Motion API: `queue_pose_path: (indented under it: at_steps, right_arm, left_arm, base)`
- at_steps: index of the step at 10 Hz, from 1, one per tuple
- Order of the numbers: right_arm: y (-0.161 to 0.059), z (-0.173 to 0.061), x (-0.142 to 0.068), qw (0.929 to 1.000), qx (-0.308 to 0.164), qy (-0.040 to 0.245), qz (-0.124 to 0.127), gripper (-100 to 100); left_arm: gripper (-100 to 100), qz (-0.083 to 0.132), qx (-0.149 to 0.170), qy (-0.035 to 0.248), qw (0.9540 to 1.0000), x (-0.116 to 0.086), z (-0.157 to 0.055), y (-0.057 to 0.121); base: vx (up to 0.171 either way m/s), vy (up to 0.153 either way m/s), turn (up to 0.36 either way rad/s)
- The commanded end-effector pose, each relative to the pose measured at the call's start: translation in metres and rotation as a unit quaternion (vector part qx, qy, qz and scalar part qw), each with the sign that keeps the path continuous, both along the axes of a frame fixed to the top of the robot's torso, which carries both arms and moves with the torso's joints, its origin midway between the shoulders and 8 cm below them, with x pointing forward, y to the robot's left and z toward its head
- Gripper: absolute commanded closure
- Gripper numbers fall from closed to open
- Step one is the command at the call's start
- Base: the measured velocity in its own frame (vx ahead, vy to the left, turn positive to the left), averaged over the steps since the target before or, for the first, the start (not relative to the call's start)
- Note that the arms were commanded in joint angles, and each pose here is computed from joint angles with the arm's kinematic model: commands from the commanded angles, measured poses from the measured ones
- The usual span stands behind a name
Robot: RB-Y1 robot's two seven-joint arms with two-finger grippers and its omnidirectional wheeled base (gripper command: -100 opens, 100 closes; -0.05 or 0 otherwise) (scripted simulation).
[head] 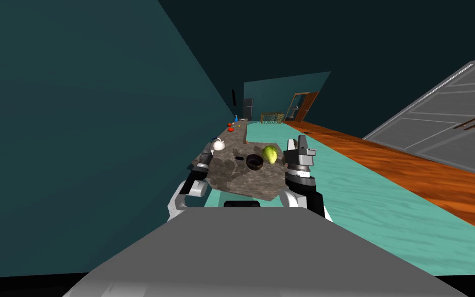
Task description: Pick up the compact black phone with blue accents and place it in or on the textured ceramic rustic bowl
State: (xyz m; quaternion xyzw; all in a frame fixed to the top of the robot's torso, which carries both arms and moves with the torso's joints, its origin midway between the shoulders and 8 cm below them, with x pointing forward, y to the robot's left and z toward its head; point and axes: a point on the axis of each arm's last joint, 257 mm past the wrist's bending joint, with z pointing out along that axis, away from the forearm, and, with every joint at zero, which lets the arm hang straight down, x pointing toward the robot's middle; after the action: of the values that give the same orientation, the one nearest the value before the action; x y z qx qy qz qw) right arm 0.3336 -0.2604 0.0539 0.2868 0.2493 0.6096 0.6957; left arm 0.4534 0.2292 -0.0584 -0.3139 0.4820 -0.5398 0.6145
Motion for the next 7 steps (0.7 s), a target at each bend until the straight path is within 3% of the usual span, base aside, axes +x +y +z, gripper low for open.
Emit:
queue_pose_path:
  at_steps: [1, 7]
  right_arm:
    - [0.0, 0.0, 0.0, 1.0, 0.0, 0.0, 0.0, 0]
    - [0.0, 0.0, 0.0, 1.0, 0.0, 0.0, 0.0, 0]
  left_arm:
    - [-100, -0.002, 0.009, 0.024, 0.9997, 0.014, -0.012, -0.001]
    - [-100, 0.003, 0.031, 0.107, 0.9938, 0.054, -0.054, 0.007]
  base:
    - [-0.032, -0.02, 0.013]
    - [-0.022, -0.02, 0.003]
